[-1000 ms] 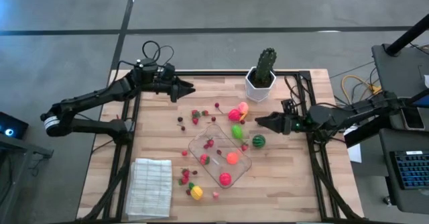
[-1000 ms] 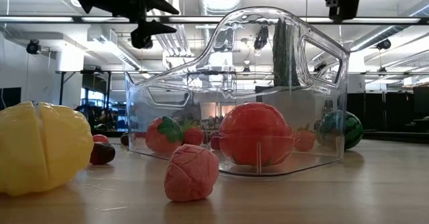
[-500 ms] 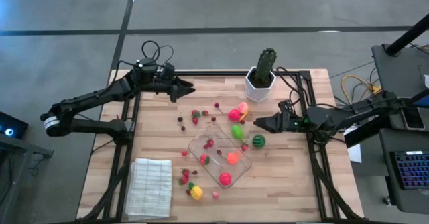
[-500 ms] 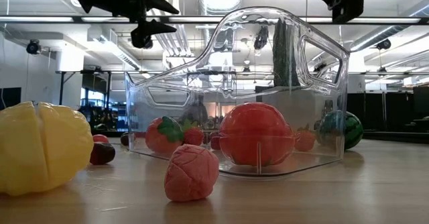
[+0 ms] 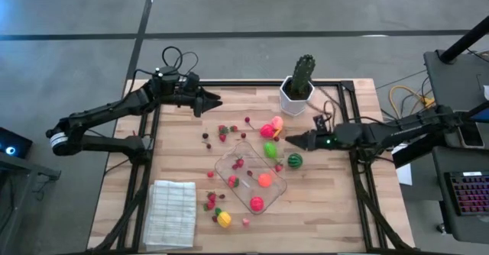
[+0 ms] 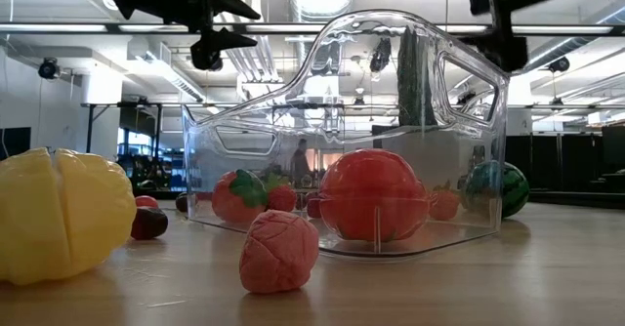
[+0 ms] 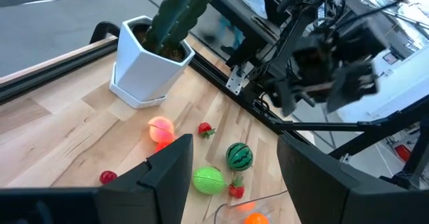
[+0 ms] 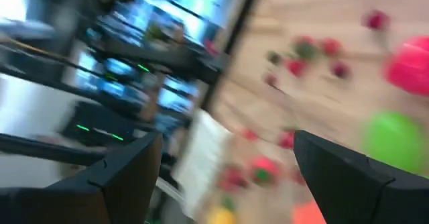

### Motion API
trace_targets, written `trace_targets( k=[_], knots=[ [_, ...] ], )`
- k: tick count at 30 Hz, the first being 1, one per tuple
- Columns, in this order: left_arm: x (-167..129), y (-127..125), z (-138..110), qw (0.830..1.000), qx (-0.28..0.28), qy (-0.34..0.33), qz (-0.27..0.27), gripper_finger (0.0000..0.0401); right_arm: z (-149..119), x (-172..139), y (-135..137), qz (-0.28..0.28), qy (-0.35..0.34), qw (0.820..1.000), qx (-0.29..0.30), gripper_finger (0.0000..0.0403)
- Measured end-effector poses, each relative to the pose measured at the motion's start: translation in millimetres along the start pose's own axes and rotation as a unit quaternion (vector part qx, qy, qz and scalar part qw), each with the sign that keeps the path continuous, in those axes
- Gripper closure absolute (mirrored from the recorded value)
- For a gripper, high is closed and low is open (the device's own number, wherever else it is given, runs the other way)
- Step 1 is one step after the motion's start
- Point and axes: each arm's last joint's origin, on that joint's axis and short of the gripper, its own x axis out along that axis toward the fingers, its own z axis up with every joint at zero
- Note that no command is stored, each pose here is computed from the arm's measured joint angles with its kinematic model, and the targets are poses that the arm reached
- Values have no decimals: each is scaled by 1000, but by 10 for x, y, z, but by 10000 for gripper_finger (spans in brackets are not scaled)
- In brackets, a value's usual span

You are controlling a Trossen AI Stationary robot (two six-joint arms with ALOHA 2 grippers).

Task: Pick and placing Produce into tupperware
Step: Put the green watermelon into the transparent bin

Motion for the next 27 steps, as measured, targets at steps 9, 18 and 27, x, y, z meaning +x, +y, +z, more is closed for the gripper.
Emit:
trace_targets(
  k=[9, 18, 27],
  knots=[
    [-7, -5, -6, 1000, -6, 3, -1, 199, -121, -12, -290, -216, 106, 969, -62, 76],
    [-15, 0, -24, 1000, -10, 12, 3, 199, -326, 212, -440, -265, 234, 927, -130, 76],
    [-16, 0, -23, 1000, -11, 11, 3, 199, -375, 359, -373, -320, 280, 865, -267, 76]
  ],
)
